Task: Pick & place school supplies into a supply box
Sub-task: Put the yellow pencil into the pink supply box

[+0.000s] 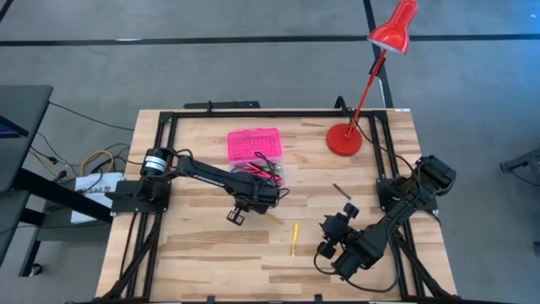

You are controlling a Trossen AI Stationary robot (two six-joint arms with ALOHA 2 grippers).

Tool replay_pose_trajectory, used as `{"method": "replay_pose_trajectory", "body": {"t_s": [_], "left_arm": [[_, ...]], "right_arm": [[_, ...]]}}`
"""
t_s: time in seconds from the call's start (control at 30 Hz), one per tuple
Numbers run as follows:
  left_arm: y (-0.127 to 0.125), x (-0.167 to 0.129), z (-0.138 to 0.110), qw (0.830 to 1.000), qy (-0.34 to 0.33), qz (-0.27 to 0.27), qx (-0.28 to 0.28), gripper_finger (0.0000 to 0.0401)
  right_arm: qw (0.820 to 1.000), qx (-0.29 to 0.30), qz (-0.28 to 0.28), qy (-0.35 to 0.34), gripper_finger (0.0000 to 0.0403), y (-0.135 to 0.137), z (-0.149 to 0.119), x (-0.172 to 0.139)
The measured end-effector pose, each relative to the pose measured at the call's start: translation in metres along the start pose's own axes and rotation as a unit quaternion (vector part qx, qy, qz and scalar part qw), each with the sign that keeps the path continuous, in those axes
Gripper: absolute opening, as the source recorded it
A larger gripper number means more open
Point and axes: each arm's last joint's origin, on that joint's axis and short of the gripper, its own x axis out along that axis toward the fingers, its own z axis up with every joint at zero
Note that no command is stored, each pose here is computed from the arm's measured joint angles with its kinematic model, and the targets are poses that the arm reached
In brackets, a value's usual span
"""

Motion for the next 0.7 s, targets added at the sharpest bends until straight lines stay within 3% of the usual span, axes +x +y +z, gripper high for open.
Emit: {"method": "replay_pose_trajectory", "body": {"t_s": [0.7], "left_arm": [[0.0038,-0.0043,0.0102,0.998,-0.059,0.020,0.005,0.0001]], "right_arm": [[1.000,0.001,0.000,-0.004,0.0127,0.0001,0.0003,0.0000]]}}
